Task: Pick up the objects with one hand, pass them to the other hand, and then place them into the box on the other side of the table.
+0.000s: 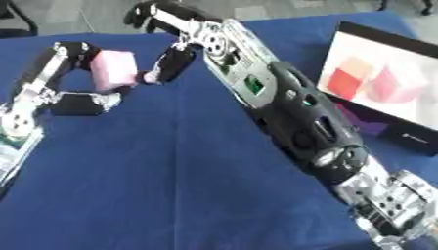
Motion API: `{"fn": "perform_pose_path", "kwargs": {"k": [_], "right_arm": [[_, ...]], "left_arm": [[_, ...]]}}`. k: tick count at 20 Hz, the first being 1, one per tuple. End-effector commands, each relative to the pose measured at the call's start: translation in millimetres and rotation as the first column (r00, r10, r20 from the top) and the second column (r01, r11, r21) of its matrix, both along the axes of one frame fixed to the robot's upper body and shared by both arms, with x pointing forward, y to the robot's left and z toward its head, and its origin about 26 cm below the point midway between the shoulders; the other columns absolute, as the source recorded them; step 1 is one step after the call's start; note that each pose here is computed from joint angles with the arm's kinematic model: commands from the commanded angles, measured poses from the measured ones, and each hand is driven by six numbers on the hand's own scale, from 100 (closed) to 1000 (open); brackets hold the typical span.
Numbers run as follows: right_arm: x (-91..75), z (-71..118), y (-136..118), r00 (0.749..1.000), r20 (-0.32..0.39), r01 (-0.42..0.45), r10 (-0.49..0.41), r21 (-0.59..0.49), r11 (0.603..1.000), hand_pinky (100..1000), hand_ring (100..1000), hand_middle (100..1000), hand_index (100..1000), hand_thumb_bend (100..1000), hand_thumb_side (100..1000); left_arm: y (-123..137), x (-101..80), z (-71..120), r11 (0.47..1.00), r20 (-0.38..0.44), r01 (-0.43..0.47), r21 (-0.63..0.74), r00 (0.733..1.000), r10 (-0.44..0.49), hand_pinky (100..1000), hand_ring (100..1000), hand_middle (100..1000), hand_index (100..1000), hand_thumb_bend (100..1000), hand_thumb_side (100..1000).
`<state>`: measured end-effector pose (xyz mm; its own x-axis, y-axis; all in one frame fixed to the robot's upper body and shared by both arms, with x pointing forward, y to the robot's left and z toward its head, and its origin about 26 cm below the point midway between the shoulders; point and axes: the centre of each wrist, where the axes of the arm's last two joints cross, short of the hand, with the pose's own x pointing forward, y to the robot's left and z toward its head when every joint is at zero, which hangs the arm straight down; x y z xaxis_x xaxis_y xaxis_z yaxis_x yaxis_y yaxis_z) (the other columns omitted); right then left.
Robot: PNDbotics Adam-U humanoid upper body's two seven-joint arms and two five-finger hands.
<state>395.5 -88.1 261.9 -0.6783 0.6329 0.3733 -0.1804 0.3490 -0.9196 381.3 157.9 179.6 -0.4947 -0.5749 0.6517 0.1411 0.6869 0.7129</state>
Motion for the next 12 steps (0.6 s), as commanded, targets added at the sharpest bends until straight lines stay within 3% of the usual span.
{"fn": "perform_pose_path", "kwargs": {"k": [1,7,12], "right_arm": [[-4.7,7.1,4.9,1.0,0.021,-0.023,0.024,-0.003,1.0,904,827,801,861,487,100],[-5.2,6.1,5.1,1.0,0.014,-0.028,0.028,-0.009,1.0,903,827,802,864,490,101],[-18.0,17.4,2.2,0.998,0.018,-0.068,0.068,0.001,0.998,903,826,801,864,486,100]], "left_arm": [[-6.9,-3.6,13.6,1.0,0.055,0.016,-0.005,0.998,-0.016,697,559,426,508,100,100],[-8.2,-4.8,14.1,1.0,0.057,0.009,-0.002,0.998,-0.009,695,559,425,508,100,100],[-6.7,-4.9,10.7,1.0,0.062,-0.015,0.022,0.998,0.013,694,559,423,507,100,100]]}}
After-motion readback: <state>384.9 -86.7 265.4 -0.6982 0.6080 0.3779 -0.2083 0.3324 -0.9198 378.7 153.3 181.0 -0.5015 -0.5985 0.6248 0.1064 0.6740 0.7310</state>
